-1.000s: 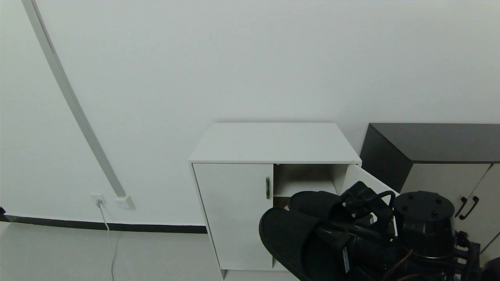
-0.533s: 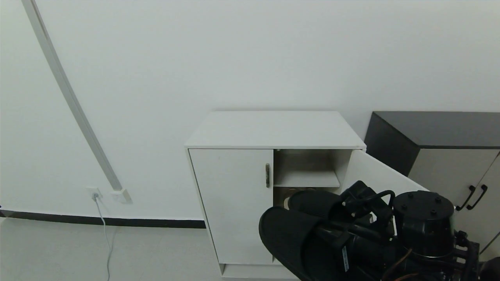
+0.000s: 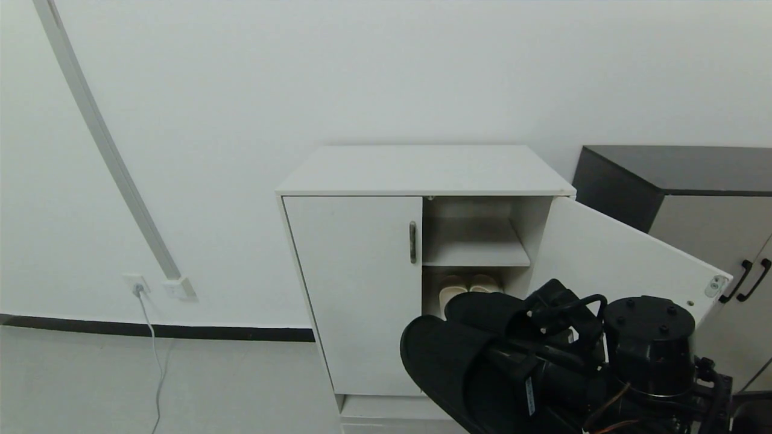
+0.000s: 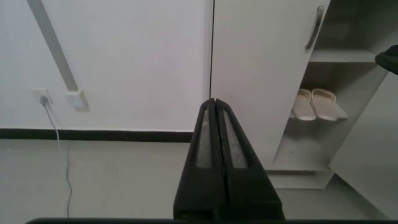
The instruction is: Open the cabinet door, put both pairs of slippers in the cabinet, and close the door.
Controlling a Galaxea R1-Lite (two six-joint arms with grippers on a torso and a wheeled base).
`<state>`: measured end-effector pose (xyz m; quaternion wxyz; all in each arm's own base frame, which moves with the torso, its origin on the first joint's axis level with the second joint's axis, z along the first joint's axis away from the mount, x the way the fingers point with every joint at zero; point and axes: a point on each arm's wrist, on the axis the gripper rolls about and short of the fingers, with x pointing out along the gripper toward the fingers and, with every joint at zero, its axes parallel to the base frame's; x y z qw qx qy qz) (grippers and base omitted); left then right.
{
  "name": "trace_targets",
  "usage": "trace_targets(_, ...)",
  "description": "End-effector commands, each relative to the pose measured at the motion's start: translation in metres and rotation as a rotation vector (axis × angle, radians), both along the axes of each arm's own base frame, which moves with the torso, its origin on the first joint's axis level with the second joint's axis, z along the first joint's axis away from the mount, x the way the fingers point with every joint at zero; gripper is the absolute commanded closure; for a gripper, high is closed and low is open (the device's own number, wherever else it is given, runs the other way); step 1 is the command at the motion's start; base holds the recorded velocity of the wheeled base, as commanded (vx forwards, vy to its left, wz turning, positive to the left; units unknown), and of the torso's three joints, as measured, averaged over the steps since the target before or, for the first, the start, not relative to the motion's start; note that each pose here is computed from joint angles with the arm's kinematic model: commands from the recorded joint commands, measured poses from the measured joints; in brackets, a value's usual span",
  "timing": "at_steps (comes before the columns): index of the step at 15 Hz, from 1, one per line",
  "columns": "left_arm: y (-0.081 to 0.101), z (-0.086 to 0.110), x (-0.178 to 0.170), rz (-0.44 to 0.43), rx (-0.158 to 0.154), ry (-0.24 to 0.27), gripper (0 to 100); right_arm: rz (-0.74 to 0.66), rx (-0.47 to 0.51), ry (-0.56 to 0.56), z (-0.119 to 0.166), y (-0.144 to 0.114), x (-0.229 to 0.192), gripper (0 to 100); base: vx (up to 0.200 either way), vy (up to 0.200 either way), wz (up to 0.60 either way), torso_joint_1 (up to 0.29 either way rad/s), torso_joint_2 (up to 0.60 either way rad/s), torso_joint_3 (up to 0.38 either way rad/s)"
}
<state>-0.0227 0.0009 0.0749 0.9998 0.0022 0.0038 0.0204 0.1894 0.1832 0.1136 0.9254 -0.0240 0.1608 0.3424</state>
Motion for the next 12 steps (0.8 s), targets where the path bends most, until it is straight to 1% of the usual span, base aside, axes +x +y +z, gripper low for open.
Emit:
trace_targets(1,0.0000,0.0000,0.0000,0.001,0.000,0.000,100,-0.001,-0.006,0.006,-0.0034,0.0008,0.0008,100,0.000,0.000,0.00,-0.183,0.51,0.315)
trace_targets(7,0.0000,0.0000,0.0000,0.001,0.000,0.000,100,0.000,-0.002,0.001,-0.0026,-0.0002,-0.0008,100,0.000,0.000,0.00,-0.158,0.48,0.326)
trace_targets(12,0.0000,0.0000,0.0000,-0.001,0.005,0.000,100,0.004,-0.006,-0.005,-0.0049,0.0002,-0.0010,100,0.000,0.000,0.00,-0.109,0.46,0.348)
